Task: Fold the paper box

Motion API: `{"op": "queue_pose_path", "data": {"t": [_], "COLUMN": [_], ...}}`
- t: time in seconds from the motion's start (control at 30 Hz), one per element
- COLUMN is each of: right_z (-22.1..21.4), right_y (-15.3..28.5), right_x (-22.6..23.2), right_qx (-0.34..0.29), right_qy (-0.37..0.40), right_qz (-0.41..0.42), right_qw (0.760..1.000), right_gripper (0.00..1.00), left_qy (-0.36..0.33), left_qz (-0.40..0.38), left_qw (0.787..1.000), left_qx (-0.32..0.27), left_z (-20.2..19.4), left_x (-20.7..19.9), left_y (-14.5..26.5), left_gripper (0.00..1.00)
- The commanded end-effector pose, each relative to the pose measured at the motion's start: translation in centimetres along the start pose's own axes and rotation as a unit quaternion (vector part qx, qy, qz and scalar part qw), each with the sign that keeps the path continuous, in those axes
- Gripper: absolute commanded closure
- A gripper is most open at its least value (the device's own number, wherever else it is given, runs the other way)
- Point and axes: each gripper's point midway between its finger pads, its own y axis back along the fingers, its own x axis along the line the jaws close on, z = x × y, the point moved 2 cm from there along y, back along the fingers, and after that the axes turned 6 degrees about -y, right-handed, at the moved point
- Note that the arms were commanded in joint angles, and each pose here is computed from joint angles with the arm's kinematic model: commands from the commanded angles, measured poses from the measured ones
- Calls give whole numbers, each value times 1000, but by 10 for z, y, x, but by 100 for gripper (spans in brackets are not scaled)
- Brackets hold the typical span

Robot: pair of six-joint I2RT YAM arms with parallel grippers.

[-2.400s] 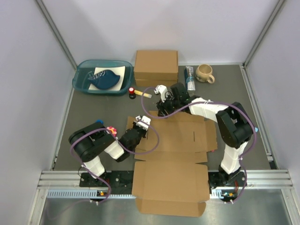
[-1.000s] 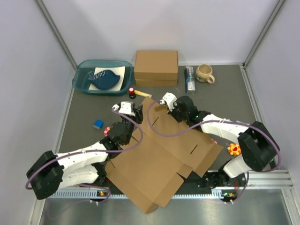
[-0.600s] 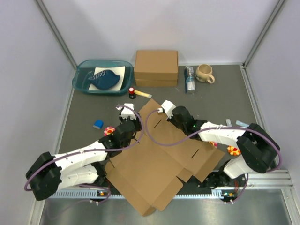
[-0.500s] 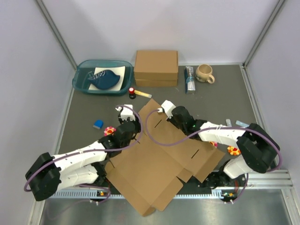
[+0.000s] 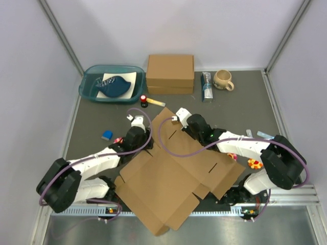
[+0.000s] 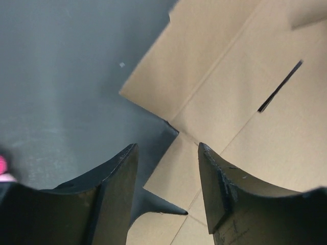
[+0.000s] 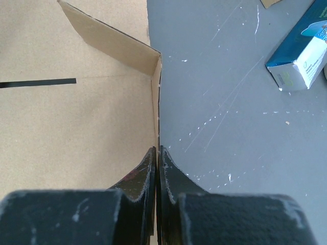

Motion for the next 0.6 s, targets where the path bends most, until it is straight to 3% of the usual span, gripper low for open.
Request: {"op": "queue_pose_path", "data": {"t": [0.0,0.27,0.37,0.4,0.43,0.57], "right_z": [24,23,22,23,22,31], "right_y": [6,3,2,2,2,5], "right_x": [18,20,20,20,20,17], "right_qx": [-30,-26,-24,-25,-24,-35], "right_qy": [-21,-20,-18,-19,-19,-22], "right_qz": [38,42,41,40,39,33], "right_qw": [999,999,999,999,999,999], "right_gripper": [100,100,100,100,100,100], "left_qy": [-19,-35,-30,-28,-32,-50], "left_qz": [-82,-99,-116,-139,-157,-220], "left_qw": [996,992,992,989,986,974], "left_qx": [42,74,51,51,43,-5], "left_z": [-11,-23,-15,-14,-10,-2], "left_x": [-24,-28,-32,-40,-45,-61], "left_y": [-5,-7,-2,1,5,18], "left_gripper": [45,48,63,76,83,98]}}
